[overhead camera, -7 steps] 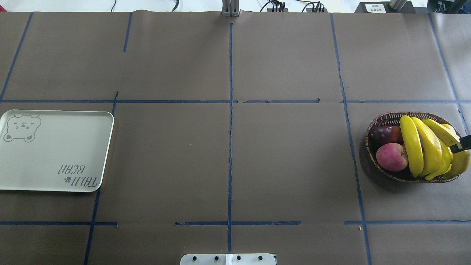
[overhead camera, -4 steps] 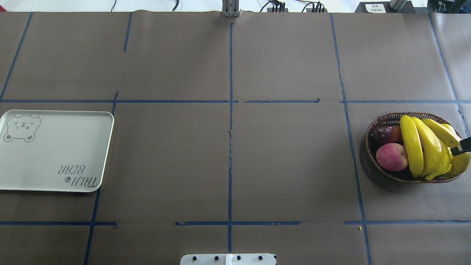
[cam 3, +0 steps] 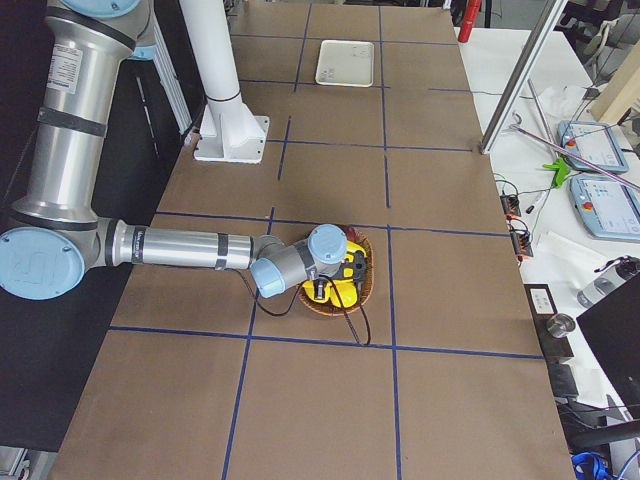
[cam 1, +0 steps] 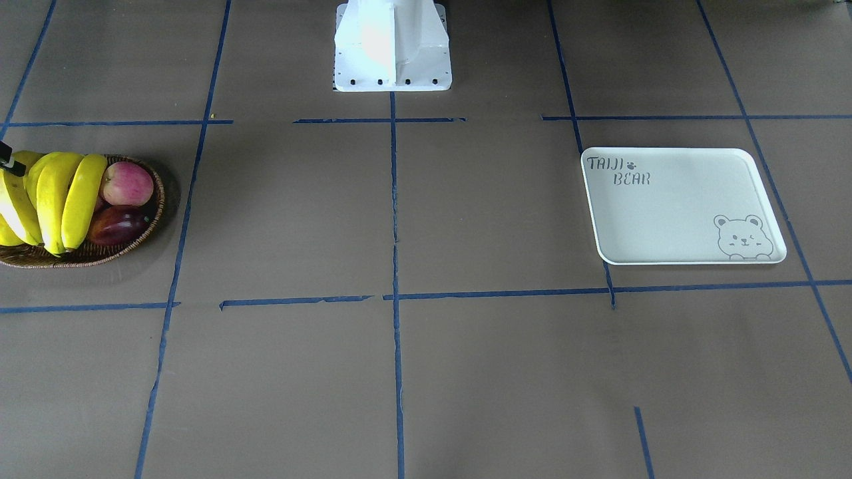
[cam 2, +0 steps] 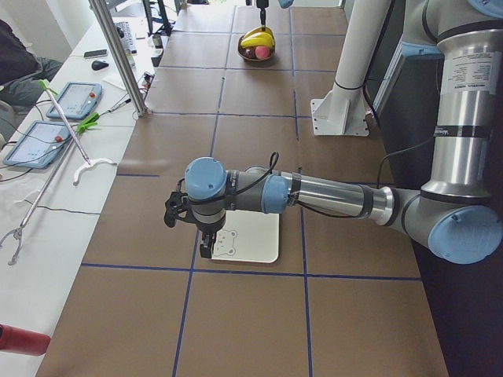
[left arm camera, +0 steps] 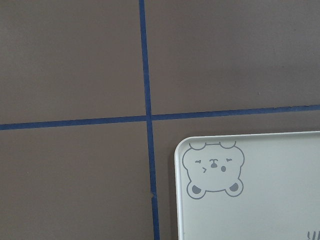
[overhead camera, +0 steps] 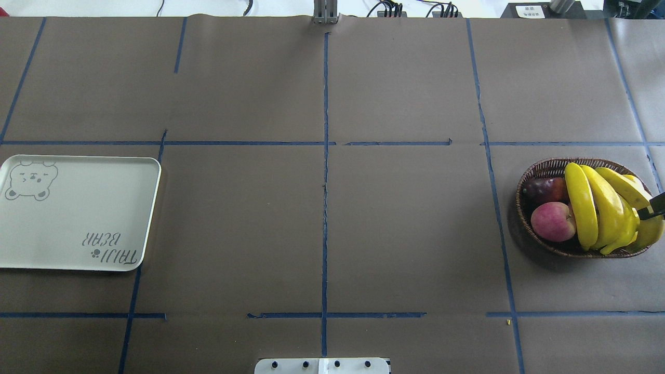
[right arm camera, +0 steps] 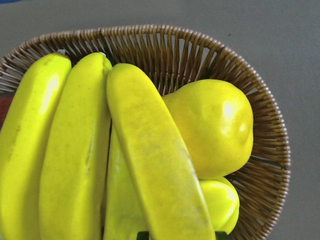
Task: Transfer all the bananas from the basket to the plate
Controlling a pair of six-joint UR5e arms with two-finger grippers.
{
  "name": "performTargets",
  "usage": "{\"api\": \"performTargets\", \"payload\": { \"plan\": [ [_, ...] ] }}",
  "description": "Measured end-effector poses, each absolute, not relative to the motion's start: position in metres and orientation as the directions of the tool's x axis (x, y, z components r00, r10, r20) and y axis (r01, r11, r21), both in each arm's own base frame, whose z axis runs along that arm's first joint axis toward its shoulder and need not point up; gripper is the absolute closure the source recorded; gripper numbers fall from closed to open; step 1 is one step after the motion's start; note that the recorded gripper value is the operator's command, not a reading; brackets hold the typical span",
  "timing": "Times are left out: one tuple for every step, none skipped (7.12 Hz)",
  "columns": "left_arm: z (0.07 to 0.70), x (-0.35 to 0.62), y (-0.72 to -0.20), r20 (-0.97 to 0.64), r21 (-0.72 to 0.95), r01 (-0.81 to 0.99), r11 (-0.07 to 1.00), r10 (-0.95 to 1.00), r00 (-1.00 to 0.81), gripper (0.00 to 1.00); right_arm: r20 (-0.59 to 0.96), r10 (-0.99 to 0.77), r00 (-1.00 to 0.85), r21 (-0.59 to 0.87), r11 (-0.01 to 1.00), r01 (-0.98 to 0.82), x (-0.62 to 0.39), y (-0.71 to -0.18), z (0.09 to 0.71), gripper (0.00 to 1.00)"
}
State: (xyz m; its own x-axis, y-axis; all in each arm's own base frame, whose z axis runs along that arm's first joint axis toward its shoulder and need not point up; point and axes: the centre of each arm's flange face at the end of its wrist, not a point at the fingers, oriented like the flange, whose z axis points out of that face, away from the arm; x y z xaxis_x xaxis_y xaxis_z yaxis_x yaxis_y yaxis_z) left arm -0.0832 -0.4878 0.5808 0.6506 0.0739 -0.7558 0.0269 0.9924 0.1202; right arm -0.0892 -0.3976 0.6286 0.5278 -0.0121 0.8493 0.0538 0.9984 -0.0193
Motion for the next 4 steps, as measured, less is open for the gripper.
{"api": "performTargets", "payload": {
  "plan": [
    [0.581, -0.083, -0.488, -0.756, 0.121, 0.027, 0.992, 0.074, 0.65, 0.0, 0.864, -0.032, 0.503, 0.005, 0.999, 0.054, -0.087, -0.398, 0.617, 1.0],
    [0.58, -0.083, -0.488, -0.756, 0.121, 0.027, 0.992, 0.075, 0.65, 0.0, 0.881, -0.042, 0.472, 0.026, 0.999, 0.042, -0.078, -0.398, 0.606, 1.0],
    [0.58, -0.083, -0.488, -0.756, 0.122, 0.027, 0.992, 0.075, 0.65, 0.0, 0.892, -0.039, 0.45, 0.042, 0.999, 0.004, -0.059, -0.4, 0.598, 1.0],
    [0.579, -0.083, -0.488, -0.756, 0.121, 0.028, 0.992, 0.074, 0.65, 0.0, 0.899, -0.034, 0.436, 0.059, 0.997, -0.045, -0.036, -0.4, 0.589, 1.0]
  ]
}}
